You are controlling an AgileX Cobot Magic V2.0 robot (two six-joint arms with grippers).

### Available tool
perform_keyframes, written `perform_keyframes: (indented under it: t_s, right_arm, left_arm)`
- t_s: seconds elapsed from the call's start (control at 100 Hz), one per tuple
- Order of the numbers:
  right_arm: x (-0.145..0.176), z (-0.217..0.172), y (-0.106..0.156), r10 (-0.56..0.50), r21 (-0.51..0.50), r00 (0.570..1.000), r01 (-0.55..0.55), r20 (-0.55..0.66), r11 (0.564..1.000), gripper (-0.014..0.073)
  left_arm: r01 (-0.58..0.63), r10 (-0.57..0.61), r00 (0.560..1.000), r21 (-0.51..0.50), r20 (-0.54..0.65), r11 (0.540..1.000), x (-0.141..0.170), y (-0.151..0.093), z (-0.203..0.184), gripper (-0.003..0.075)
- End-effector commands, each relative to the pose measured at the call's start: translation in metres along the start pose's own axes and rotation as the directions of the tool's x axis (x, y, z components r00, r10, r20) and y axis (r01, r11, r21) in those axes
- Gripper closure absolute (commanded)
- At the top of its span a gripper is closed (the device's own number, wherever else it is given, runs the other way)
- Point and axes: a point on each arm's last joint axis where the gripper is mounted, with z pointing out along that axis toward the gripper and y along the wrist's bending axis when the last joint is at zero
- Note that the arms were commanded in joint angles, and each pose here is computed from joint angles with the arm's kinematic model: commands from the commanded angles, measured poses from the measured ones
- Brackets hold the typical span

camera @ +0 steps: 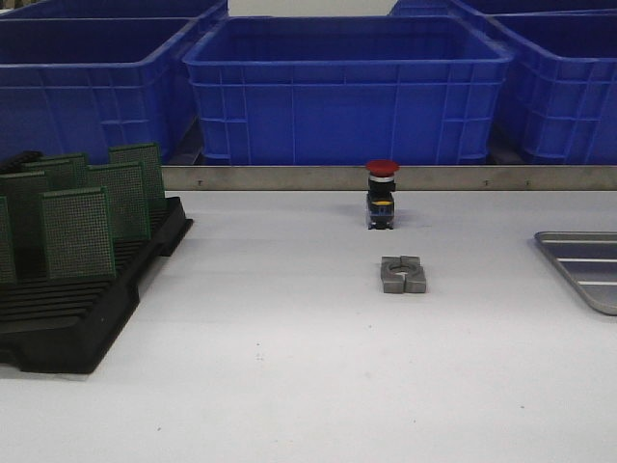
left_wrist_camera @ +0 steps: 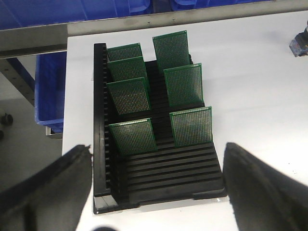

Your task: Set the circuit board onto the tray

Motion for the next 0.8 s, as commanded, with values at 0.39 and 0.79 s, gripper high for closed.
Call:
perform_keyframes:
  t_s: [0.39,0.79]
  right_arm:
    - [-0.013,-0.003,0.0,-0.006,-0.006,0.993,0.007,0.119,1.0,0.0664]
    - [-0.013,-0.003,0.0,-0.006,-0.006,0.993,0.007,0.119,1.0,0.0664]
  left_arm:
    - [-0.329,0.368,0.884,0.178,-0.287,0.928,-0.049,-0.002,0.046,0.0184]
    - [-0.555,0.718,0.661,0.502,-0.218,0.663,-0.059,-0.01,0.117,0.0184]
